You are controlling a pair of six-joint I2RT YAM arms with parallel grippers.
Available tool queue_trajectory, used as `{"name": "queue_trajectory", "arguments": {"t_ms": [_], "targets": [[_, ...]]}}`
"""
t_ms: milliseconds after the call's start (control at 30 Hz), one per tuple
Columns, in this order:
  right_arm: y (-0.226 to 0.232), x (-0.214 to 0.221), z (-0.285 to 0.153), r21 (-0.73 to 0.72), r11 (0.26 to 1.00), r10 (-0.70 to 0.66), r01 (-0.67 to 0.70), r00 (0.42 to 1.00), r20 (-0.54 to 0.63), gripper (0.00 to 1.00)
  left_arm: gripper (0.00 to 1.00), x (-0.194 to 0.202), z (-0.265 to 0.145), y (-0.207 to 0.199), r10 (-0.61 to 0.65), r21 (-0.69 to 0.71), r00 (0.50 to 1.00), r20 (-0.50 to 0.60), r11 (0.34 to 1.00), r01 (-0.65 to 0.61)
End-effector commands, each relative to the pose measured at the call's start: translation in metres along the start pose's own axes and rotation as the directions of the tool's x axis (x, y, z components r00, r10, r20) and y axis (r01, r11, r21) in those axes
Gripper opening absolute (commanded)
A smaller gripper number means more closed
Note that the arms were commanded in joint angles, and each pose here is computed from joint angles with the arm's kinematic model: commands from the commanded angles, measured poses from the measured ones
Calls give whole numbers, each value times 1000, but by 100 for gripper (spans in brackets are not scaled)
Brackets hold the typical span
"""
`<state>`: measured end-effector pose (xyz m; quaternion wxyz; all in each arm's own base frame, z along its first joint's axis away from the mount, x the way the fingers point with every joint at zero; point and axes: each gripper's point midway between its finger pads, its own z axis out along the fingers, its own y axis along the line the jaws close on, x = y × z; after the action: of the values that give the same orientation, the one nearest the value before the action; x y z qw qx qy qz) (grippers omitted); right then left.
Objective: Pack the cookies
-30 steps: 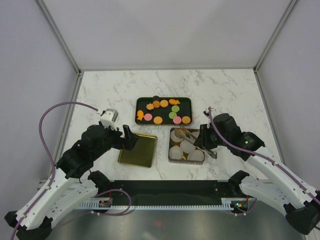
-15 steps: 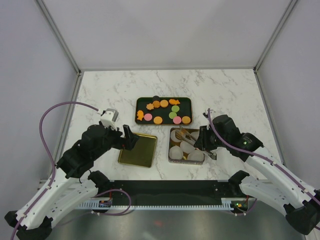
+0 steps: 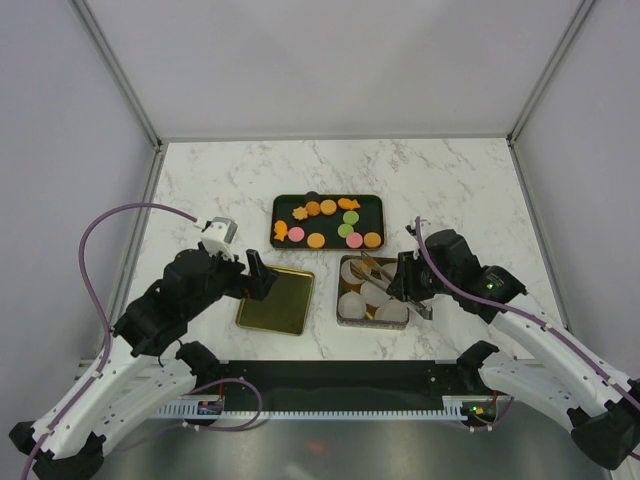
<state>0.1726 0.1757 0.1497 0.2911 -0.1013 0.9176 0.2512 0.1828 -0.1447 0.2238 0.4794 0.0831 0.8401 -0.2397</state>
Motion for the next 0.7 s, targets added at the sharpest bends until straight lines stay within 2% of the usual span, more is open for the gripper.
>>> {"name": "queue_trajectory", "arguments": {"t_ms": [0,667], "targets": [[7,-11,-2,-32,999,1,0,999,44,43,100,1,1,-3,-18,10,1000,-6,1000,18],[8,-9,1,-40,999,-7,8,1000,29,49,100,2,1,-3,-17,12,1000,-7,1000,17]]}}
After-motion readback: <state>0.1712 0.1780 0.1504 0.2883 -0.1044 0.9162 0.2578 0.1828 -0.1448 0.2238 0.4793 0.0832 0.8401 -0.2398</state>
